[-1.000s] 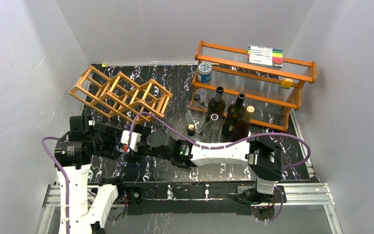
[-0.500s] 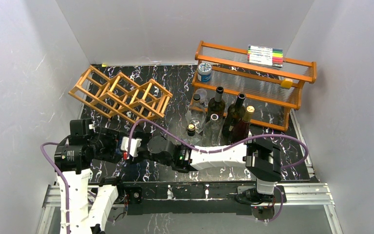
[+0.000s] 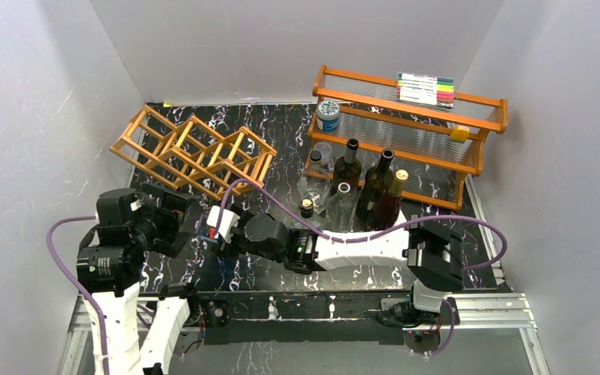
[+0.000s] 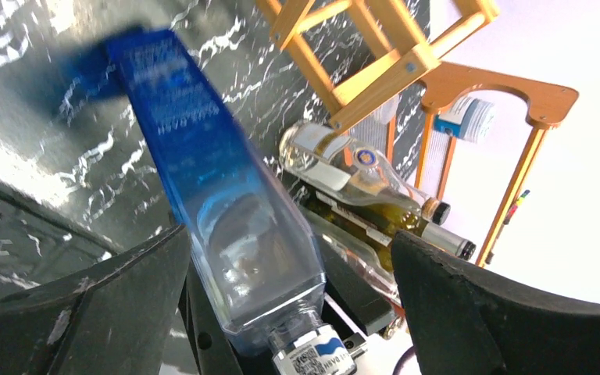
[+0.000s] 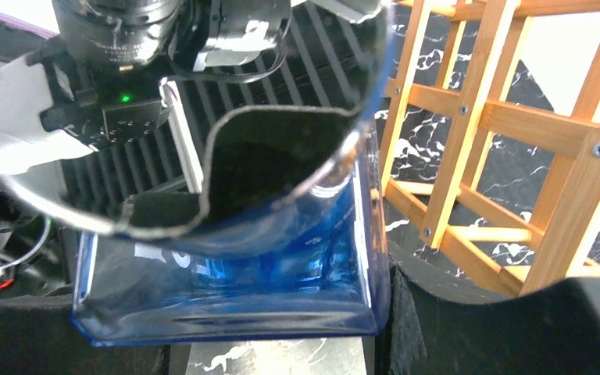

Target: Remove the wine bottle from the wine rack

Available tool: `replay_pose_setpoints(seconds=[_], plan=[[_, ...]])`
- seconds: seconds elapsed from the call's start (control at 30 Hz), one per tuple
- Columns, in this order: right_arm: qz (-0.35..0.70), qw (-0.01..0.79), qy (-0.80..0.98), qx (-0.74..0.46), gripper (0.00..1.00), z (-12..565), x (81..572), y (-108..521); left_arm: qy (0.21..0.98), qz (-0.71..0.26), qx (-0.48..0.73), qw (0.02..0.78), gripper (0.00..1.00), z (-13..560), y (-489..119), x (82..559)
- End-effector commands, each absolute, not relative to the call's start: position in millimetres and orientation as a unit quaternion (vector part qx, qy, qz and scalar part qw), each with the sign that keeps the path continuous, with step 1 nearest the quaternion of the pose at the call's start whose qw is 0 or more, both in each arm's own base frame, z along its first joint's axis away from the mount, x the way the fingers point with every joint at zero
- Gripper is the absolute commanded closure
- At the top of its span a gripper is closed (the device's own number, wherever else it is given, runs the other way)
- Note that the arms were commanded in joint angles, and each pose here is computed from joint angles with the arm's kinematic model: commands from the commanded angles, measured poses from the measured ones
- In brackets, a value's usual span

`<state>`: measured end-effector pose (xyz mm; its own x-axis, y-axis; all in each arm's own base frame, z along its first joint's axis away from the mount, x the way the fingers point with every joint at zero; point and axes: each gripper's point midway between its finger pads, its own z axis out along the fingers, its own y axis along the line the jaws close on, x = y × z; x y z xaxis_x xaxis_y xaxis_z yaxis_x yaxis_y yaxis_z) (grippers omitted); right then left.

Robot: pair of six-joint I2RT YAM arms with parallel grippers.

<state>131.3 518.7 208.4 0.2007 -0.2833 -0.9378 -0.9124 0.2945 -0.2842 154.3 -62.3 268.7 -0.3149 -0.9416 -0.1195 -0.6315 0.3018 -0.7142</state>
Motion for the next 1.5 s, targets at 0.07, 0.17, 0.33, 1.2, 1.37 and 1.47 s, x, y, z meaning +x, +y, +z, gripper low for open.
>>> replay_pose_setpoints(seconds=[0.07, 0.17, 0.33, 1.2, 1.37, 1.47], plan=[[0.326, 0.562, 0.605, -0.46, 1.0, 265, 128, 506, 0.769, -0.189, -0.467, 0.395, 0.02, 305, -20, 158], [0.328, 0.529, 0.638, -0.454, 1.0, 259, 130, 505, 0.768, -0.149, -0.454, 0.426, 0.02, 314, -5, 156], [0.315, 0.49, 0.68, -0.445, 1.0, 246, 138, 501, 0.756, -0.094, -0.448, 0.468, 0.02, 330, 18, 149], [0.292, 0.506, 0.682, -0.44, 0.02, 271, 152, 491, 0.765, -0.109, -0.309, 0.554, 0.02, 370, 7, 166], [0.295, 0.526, 0.668, -0.435, 0.02, 319, 153, 484, 0.758, -0.116, -0.215, 0.605, 0.02, 409, -5, 181], [0.286, 0.563, 0.652, -0.421, 0.02, 364, 161, 473, 0.734, -0.114, -0.151, 0.652, 0.02, 444, -14, 194]])
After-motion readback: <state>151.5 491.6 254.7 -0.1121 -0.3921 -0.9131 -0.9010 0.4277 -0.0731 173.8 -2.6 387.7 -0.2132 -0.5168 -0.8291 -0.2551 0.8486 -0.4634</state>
